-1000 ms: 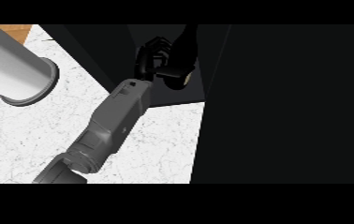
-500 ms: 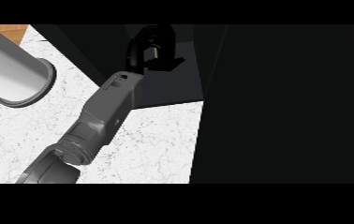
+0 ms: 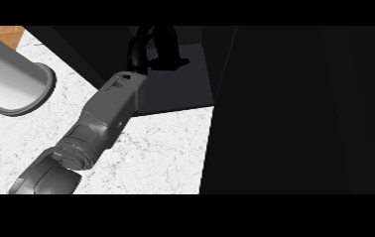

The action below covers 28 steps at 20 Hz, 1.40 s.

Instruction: Pick up the wine, place it into the cabinet and close the cabinet

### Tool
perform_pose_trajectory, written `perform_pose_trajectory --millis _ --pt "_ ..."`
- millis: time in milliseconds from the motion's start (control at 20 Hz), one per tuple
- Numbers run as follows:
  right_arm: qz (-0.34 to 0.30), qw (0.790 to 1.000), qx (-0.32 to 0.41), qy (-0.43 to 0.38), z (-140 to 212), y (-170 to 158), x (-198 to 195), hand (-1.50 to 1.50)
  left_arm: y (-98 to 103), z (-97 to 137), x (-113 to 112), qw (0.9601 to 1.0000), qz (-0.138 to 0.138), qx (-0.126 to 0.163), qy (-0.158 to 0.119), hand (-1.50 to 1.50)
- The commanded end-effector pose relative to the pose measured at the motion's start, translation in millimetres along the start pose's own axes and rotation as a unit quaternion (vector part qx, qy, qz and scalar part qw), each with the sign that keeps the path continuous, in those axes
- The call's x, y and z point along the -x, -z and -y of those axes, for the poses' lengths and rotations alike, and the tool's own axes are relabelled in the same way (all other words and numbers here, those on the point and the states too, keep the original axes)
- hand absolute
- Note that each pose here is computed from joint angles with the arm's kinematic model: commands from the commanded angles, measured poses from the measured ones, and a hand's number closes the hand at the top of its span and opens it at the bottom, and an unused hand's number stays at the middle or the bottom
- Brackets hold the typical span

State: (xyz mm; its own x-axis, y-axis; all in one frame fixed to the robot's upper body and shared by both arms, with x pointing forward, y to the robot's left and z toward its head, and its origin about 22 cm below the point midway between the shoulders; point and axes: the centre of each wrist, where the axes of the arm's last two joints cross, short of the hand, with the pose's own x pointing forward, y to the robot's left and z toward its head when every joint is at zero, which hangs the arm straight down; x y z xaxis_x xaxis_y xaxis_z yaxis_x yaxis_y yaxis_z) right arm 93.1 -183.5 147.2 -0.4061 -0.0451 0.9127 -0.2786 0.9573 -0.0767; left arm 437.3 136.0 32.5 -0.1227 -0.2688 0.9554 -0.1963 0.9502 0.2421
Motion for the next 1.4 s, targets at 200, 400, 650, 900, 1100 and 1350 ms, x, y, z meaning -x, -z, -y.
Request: perform_pose_trajectory --millis 200,400,650,900,1100,1350 --pt "0.006 0.999 -0.003 0.043 1.1 -9.5 -30.7 -1.50 5.3 0.1 -9.4 0.9959 0.029 0.040 -0.076 -1.50" --pt "0.011 0.999 -0.006 0.039 4.6 -5.2 -36.8 -1.50 14.7 4.8 -31.0 0.9870 0.054 0.060 -0.139 1.50" --pt "0.006 0.999 0.001 0.043 4.9 -7.4 -40.5 -1.50 6.8 31.2 -42.8 0.9726 0.066 0.109 -0.195 1.50" --pt "-0.001 0.999 0.006 0.036 10.3 -10.9 -52.3 -1.50 4.9 38.9 -47.8 0.9669 0.070 0.130 -0.208 -1.50" --pt "-0.001 0.999 0.013 0.033 11.3 -9.9 -53.2 -1.50 0.3 42.0 -43.2 0.9634 0.070 0.141 -0.217 -1.50" --pt "-0.016 0.999 0.033 0.031 8.3 -11.7 -47.9 -1.50 -1.6 42.8 -43.5 0.9611 0.058 0.155 -0.221 -1.50"
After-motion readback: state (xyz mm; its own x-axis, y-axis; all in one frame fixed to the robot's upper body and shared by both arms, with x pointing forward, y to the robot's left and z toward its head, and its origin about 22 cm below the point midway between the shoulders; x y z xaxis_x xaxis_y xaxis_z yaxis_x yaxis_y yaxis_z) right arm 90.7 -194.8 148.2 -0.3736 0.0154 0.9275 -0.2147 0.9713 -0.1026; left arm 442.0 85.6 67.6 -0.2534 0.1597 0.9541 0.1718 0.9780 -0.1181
